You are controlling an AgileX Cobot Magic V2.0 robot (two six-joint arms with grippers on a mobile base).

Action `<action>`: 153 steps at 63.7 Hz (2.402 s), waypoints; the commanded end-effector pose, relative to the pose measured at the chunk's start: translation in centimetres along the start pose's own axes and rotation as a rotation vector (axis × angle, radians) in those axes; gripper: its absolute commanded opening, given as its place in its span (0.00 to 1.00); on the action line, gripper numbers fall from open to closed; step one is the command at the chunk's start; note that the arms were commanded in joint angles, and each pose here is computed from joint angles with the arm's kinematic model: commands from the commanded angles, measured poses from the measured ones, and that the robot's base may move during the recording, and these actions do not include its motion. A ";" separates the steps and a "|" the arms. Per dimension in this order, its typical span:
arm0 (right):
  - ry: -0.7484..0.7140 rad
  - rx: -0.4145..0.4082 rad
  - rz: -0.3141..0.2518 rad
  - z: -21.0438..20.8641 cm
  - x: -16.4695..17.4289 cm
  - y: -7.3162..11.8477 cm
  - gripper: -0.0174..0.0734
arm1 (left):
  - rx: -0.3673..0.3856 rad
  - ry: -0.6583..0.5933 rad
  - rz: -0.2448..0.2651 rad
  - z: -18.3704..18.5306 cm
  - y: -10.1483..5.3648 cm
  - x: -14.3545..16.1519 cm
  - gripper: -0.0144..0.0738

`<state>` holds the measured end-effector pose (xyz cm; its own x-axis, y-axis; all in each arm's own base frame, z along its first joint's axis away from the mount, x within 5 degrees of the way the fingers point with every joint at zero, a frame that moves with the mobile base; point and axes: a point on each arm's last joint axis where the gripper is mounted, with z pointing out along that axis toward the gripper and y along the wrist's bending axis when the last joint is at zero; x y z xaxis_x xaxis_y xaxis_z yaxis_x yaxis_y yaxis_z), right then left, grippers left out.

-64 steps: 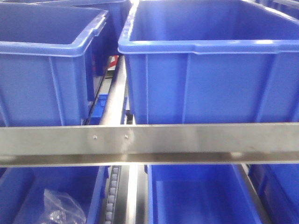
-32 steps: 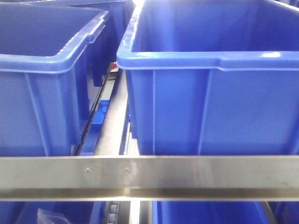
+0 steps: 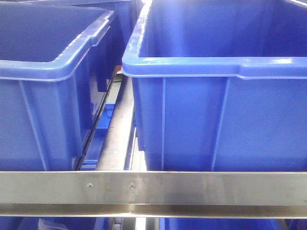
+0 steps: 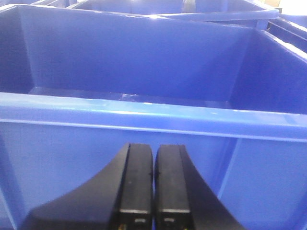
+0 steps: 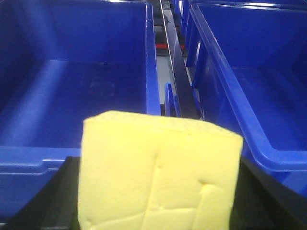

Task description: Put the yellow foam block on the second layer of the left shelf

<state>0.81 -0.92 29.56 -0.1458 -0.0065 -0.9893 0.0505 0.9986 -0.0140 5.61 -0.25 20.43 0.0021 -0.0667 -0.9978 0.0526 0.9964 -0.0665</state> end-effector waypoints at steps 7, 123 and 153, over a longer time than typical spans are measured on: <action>-0.121 0.006 -0.016 -0.7 -1.5 -0.1 0.55 | 0.016 -0.067 -0.011 0.0 -0.1 0.1 0.32; 0.516 -0.293 -0.178 30.9 -9.6 13.6 0.55 | 0.016 -0.067 -0.011 0.0 -0.1 0.1 0.32; 0.593 -0.300 -0.196 36.7 -3.0 15.4 0.55 | 0.016 -0.067 -0.011 0.0 -0.1 0.1 0.32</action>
<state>37.63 12.55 24.04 -0.7429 -0.2630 -0.6156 -0.2912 0.9550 -0.0566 5.61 -0.25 20.43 0.0021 -0.0667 -0.9978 0.0526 0.9964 -0.0665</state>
